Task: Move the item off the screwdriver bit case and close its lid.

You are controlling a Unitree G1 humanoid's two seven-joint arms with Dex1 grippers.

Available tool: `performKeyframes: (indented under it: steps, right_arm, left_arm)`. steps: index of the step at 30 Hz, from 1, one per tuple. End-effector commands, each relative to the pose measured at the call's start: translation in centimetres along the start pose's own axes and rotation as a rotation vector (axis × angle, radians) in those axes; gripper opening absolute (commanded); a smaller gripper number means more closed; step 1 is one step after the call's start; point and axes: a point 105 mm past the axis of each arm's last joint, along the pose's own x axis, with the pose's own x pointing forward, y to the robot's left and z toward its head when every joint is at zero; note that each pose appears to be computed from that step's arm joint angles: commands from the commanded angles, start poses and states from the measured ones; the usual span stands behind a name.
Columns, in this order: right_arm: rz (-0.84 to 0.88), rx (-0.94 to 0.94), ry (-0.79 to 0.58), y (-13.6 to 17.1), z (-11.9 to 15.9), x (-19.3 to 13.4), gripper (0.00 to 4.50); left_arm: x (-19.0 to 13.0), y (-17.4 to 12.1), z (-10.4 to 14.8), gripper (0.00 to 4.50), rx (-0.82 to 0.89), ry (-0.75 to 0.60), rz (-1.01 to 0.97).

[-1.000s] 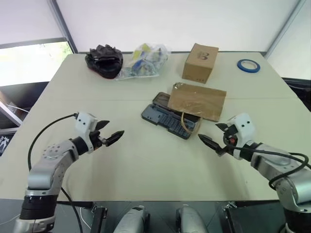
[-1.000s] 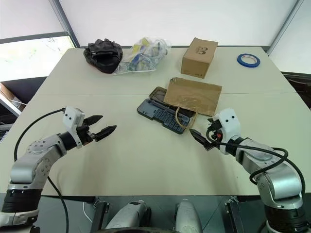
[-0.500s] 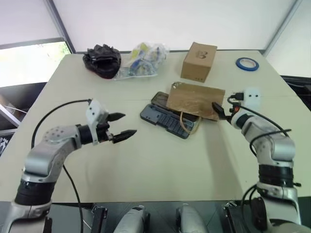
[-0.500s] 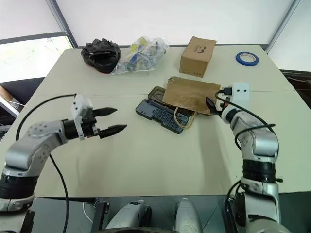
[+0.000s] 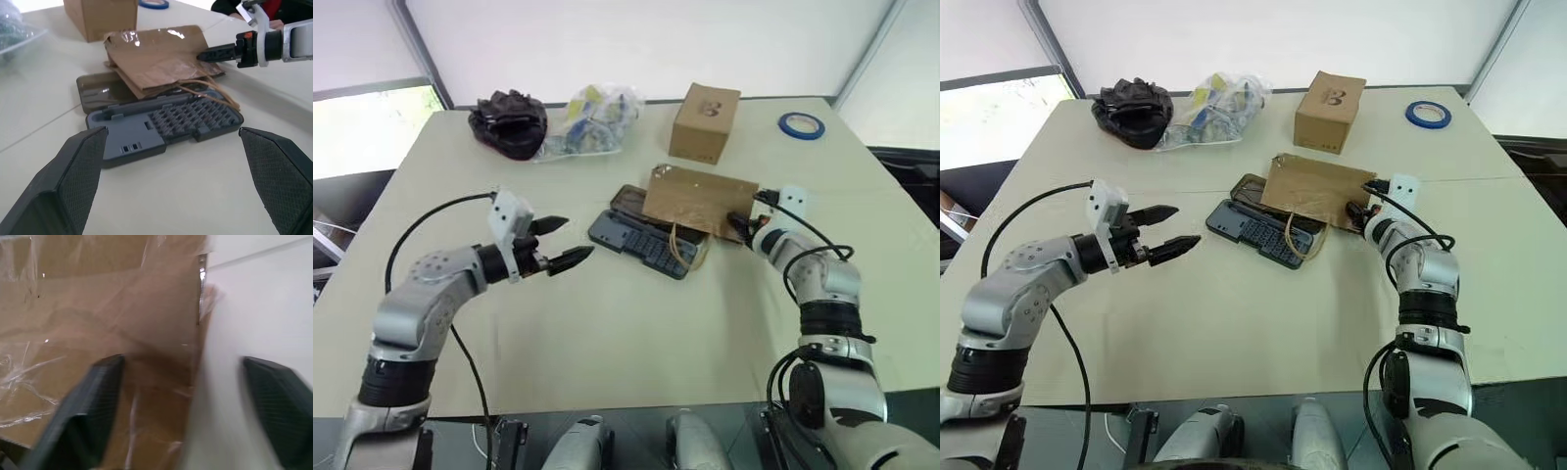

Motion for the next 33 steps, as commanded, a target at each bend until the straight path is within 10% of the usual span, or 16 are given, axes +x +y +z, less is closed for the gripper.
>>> performKeyframes:
  steps: [1,4,21,28,33]
  right_arm:
    - [0.025,-0.01,-0.055,0.7,1.7,0.1,1.66]
    - [0.025,-0.014,-0.054,0.6,1.8,0.2,0.11]
    - [0.092,-0.026,-0.335,1.8,8.8,-4.2,0.11]
    - [0.151,-0.027,-0.207,2.0,5.8,-2.4,3.44]
    - [0.192,-0.039,-0.185,2.9,5.8,-0.9,3.44]
  left_arm:
    - [-0.3,0.0,1.1,4.5,0.055,-0.03,0.024]
    - [-0.5,0.3,0.8,4.5,0.049,-0.028,0.051]
    - [-0.5,1.2,-1.1,4.5,0.021,0.006,0.109]
    - [0.0,1.1,-1.7,4.5,0.016,0.018,0.106]
    - [0.0,1.0,-1.9,4.5,0.025,0.032,0.106]
